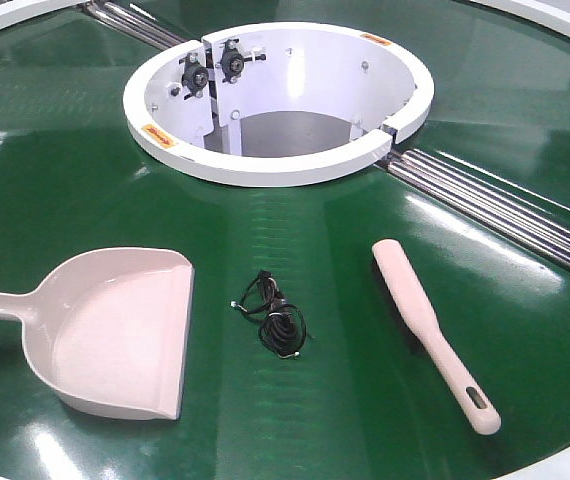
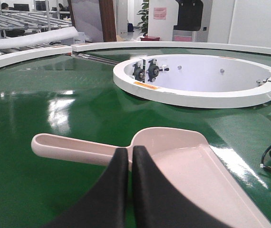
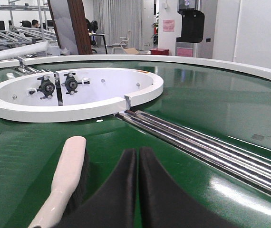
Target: Clean and inspect green conveyor with broom and dustpan
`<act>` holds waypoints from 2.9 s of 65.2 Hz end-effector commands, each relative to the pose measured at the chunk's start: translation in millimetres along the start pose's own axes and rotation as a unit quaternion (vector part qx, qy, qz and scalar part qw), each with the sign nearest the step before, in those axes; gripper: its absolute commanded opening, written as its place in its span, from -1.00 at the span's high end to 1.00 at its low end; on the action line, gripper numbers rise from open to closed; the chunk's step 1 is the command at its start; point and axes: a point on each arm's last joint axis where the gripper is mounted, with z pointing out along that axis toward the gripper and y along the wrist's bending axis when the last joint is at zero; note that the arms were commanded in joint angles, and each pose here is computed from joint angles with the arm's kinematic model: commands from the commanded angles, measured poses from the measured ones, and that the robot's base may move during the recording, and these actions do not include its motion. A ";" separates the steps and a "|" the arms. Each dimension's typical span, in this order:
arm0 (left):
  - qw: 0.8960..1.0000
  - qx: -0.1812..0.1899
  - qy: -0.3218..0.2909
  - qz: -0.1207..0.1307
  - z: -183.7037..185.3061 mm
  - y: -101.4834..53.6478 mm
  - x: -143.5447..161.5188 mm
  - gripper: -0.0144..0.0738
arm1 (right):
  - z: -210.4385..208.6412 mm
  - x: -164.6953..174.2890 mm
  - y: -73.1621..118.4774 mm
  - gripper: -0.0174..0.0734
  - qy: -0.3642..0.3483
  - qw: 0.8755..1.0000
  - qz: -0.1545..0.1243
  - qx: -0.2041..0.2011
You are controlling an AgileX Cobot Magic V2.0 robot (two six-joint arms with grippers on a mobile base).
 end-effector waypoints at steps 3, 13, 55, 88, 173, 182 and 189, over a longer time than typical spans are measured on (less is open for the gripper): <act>0.999 0.001 -0.039 -0.005 -0.7 -0.2 -4.0 0.69 | -1.0 -5.9 0.4 0.64 -0.038 0.999 -0.007 -0.001; 0.999 0.001 -0.039 -0.005 -0.7 -0.2 -4.0 0.69 | -1.0 -5.9 0.4 0.64 -0.038 0.999 -0.007 -0.001; 0.999 0.001 -0.039 -0.005 -0.7 -0.2 -4.0 0.69 | -0.9 -5.8 0.4 0.64 -0.038 0.999 -0.007 -0.001; 0.983 0.002 -0.182 -0.013 -16.0 0.8 -68.1 0.69 | -0.9 -5.8 0.4 0.64 -0.038 0.999 -0.007 -0.001; 0.983 -0.002 0.185 -0.004 72.9 2.9 -116.4 -0.47 | -0.9 -5.8 0.4 0.64 -0.038 0.999 -0.007 -0.001; 0.982 0.006 0.181 -0.049 73.2 0.1 -117.1 -0.51 | -0.9 -5.8 0.4 0.64 -0.038 0.999 -0.007 -0.001; 0.981 0.012 0.194 -0.014 71.4 0.2 -123.9 -0.51 | -0.9 -5.8 0.4 0.64 -0.038 0.999 -0.007 -0.001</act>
